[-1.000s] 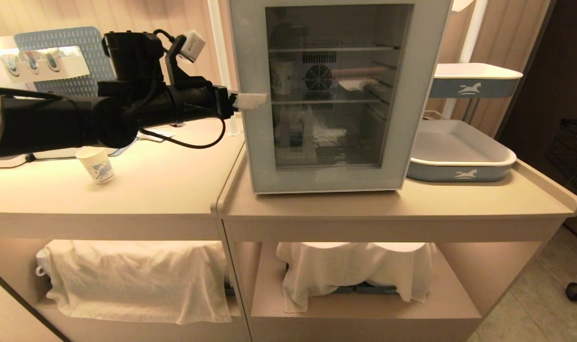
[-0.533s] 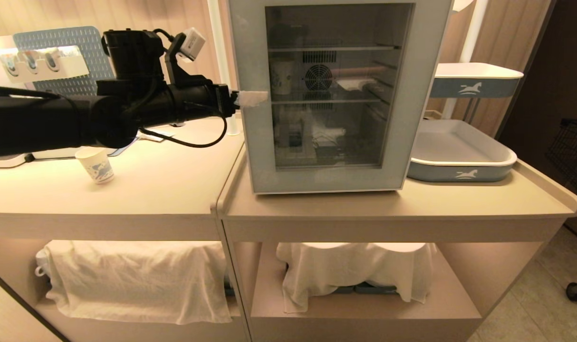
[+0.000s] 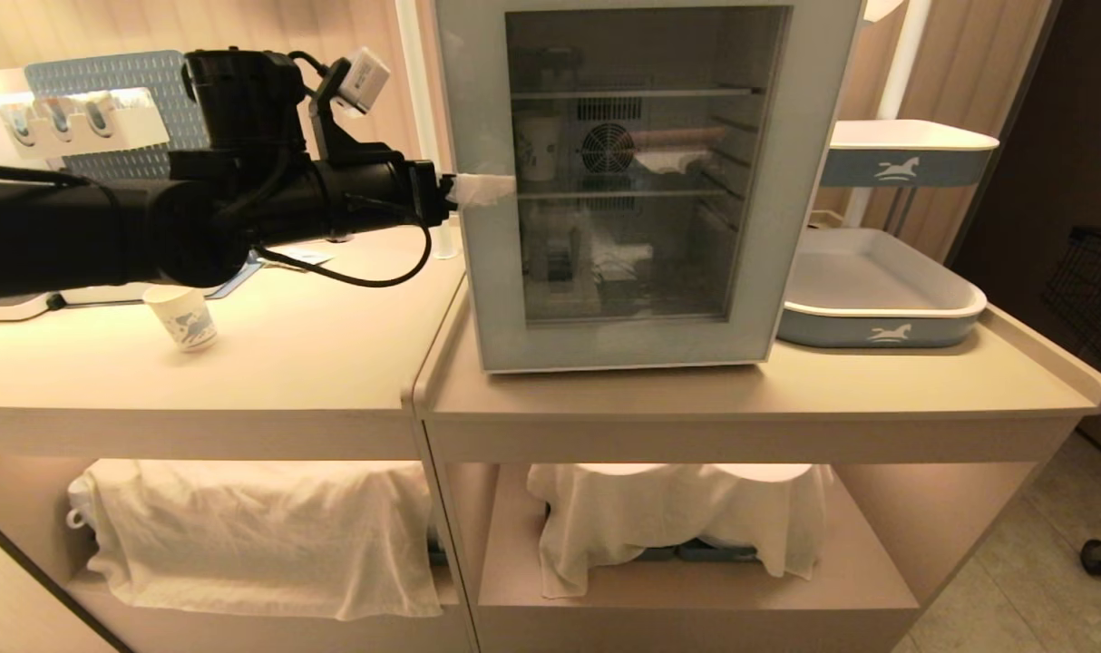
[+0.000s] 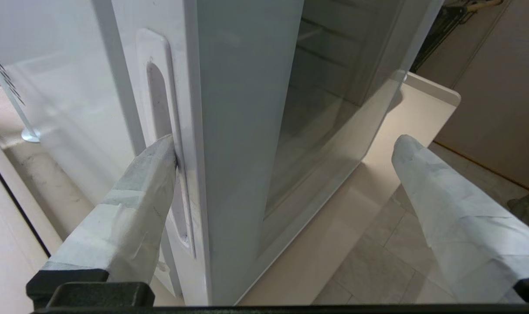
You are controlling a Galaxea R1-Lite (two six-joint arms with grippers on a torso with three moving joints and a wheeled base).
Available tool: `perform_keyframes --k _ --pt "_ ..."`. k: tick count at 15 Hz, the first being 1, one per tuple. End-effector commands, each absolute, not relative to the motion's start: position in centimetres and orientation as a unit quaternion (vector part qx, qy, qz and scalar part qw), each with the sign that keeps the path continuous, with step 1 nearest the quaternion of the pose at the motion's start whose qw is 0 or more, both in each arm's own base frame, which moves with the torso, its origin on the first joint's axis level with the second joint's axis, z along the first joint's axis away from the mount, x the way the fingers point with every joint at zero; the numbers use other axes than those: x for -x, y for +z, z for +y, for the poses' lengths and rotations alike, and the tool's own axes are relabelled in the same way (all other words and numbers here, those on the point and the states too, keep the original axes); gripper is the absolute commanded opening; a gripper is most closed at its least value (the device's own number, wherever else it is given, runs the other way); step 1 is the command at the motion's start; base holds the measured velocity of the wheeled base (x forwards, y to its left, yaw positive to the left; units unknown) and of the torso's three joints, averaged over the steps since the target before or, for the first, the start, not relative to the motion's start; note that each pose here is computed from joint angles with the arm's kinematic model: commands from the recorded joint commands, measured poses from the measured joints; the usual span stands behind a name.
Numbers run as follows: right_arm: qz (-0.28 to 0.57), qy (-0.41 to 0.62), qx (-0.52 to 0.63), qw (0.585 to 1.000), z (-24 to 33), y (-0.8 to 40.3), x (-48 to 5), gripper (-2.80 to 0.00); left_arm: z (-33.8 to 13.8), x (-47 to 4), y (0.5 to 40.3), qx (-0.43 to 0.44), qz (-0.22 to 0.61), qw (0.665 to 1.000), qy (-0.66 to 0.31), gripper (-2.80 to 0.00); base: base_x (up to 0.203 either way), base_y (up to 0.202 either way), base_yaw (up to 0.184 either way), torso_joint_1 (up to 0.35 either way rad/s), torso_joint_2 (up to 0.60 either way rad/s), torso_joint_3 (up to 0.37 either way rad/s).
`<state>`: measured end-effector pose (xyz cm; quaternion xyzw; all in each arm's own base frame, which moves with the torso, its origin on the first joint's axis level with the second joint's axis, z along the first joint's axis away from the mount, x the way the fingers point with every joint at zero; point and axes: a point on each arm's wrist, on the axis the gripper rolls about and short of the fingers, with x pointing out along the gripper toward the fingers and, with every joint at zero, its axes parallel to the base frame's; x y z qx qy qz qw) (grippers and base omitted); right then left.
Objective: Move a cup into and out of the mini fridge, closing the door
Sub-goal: Open the freezer door
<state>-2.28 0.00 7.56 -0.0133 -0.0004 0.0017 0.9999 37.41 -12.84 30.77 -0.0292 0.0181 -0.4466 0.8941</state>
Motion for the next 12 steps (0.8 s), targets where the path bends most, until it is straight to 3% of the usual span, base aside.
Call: perform_keyframes --k 1,12 --pt "0.000 0.002 0.013 1.000 0.0 7.6 2.3 -2.80 -12.8 -36.5 31.6 0.028 0.009 0.892 -0.452 0.00 0.000 0.000 0.000 0.000 0.00 0.000" --pt "-0.001 0.002 0.014 1.000 0.0 7.6 2.3 -2.80 -13.0 -34.1 32.3 0.075 0.030 0.883 -0.462 0.00 0.000 0.000 0.000 0.000 0.00 0.000"
